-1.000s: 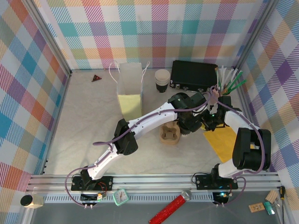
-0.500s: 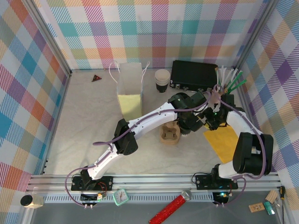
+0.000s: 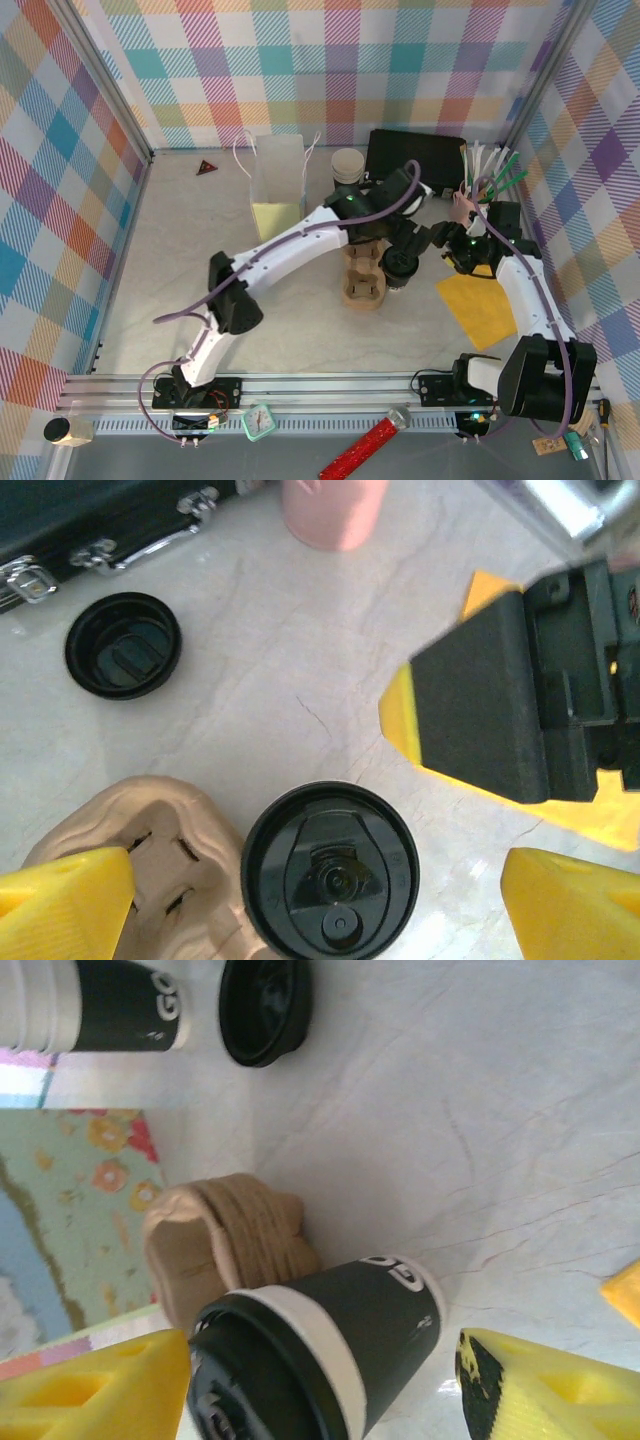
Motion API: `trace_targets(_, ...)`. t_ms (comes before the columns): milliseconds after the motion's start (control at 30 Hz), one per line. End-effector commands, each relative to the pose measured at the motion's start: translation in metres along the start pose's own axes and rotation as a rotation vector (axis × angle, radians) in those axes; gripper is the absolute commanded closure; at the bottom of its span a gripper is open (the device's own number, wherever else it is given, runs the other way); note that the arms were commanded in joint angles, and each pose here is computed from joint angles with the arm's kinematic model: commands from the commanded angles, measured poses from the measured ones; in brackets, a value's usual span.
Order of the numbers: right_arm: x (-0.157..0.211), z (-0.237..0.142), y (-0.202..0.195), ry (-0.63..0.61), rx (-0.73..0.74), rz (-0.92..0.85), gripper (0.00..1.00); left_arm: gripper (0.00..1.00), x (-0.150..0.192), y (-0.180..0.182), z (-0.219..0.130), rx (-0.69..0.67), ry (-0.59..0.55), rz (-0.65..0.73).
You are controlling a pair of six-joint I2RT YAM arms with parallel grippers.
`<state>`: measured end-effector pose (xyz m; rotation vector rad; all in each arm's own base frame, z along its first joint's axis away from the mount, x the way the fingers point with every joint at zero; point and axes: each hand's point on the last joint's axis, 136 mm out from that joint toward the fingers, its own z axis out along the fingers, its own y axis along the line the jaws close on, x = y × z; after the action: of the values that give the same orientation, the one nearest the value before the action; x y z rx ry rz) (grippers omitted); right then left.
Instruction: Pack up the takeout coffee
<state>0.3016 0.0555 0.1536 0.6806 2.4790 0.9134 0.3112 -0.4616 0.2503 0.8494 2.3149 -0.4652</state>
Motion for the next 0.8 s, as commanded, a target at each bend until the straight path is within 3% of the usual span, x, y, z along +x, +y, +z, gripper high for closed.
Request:
trace_targets(0, 0.021, 0.001, 0.017, 0.083, -0.074, -0.074, 0.29, 0.08, -0.005, 0.011, -0.015, 0.024, -0.044, -0.133)
trace_targets(133, 0.033, 0.012, 0.019, 0.135, -0.051, -0.111, 0.29, 0.11, 0.018, 0.021, -0.007, 0.011, 0.002, -0.186)
trace_targets(367, 0.049, 0.014, 0.012, 0.179, -0.029, -0.124, 0.32, 0.28, 0.055, 0.022, 0.019, 0.021, 0.115, -0.243)
trace_targets(700, 0.064, 0.018, 0.000, 0.211, -0.002, -0.126, 0.39, 0.39, 0.064, 0.027, 0.043, 0.026, 0.157, -0.284)
trace_targets(767, 0.063, 0.020, 0.000, 0.215, 0.001, -0.129, 0.39, 0.45, 0.066, 0.027, 0.047, 0.035, 0.168, -0.286)
